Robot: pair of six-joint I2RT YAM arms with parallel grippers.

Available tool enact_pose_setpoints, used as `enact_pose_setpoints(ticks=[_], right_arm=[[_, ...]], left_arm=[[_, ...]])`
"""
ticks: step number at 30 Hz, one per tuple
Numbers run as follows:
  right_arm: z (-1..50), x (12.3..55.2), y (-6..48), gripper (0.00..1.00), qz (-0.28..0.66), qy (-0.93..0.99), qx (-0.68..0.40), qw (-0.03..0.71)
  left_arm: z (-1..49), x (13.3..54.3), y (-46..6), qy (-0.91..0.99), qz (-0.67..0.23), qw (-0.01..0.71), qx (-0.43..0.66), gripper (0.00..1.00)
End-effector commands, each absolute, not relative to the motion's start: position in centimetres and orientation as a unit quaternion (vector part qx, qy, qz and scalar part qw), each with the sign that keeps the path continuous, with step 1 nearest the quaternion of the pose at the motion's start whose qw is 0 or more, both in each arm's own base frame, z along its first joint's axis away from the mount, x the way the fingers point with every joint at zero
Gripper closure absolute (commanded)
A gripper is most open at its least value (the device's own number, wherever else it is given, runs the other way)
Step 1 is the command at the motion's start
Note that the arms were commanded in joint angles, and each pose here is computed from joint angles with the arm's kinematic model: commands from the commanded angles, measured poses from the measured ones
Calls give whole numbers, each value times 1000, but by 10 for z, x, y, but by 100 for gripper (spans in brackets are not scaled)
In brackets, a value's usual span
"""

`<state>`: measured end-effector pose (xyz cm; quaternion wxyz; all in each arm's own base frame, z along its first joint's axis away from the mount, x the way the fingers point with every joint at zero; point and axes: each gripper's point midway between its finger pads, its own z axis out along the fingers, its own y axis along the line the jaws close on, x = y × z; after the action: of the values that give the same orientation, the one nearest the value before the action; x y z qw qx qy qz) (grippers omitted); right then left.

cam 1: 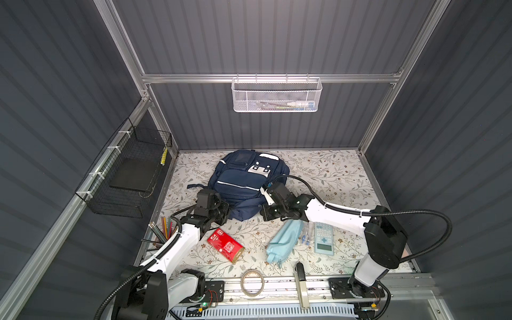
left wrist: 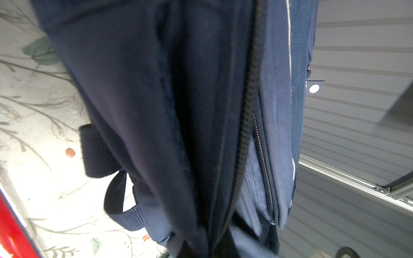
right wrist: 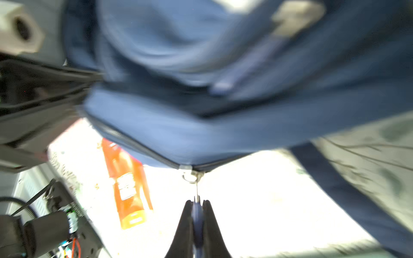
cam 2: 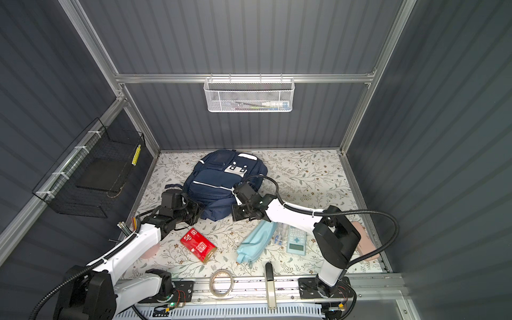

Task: Pack books, pencil case, and school supplies into a backpack
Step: Zip the student bag at the top-center of the table.

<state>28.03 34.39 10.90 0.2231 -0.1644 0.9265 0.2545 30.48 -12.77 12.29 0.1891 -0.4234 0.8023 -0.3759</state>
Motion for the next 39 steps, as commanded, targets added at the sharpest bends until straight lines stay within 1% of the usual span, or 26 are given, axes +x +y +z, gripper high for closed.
enact_pose_setpoints(ticks=[1, 7, 13, 21, 23, 25, 29, 32, 35, 38, 39], right_arm=[[87, 295, 290, 100, 195, 950, -116, 214], [69, 327, 255, 100, 174, 958, -82, 211], [53, 352, 228, 100, 144, 965, -49, 213], [40, 362, 211, 100, 107, 971, -31, 213], [35, 363, 204, 100, 99, 973, -11, 209], [34, 358, 216, 100, 131, 970, -10, 204], [46, 335, 246, 100, 101, 964, -69, 234], [52, 316, 271, 100, 118, 961, -90, 233], [59, 303, 293, 100, 129, 956, -110, 237], [65, 292, 309, 100, 121, 954, -134, 238], [67, 289, 314, 100, 122, 953, -140, 239]], left_arm=[[152, 318, -109, 791, -368, 247, -421, 100], [154, 316, -109, 790, -377, 245, -417, 100], [158, 311, -95, 787, -372, 252, -422, 100], [166, 305, -87, 790, -366, 260, -417, 100], [166, 305, -85, 790, -364, 263, -417, 100], [165, 307, -84, 792, -360, 268, -414, 100], [149, 317, -86, 804, -350, 256, -407, 100], [139, 330, -91, 810, -351, 251, -397, 100], [136, 344, -87, 815, -336, 263, -393, 100], [141, 358, -83, 823, -315, 280, -381, 60], [142, 363, -79, 826, -304, 287, -377, 48]])
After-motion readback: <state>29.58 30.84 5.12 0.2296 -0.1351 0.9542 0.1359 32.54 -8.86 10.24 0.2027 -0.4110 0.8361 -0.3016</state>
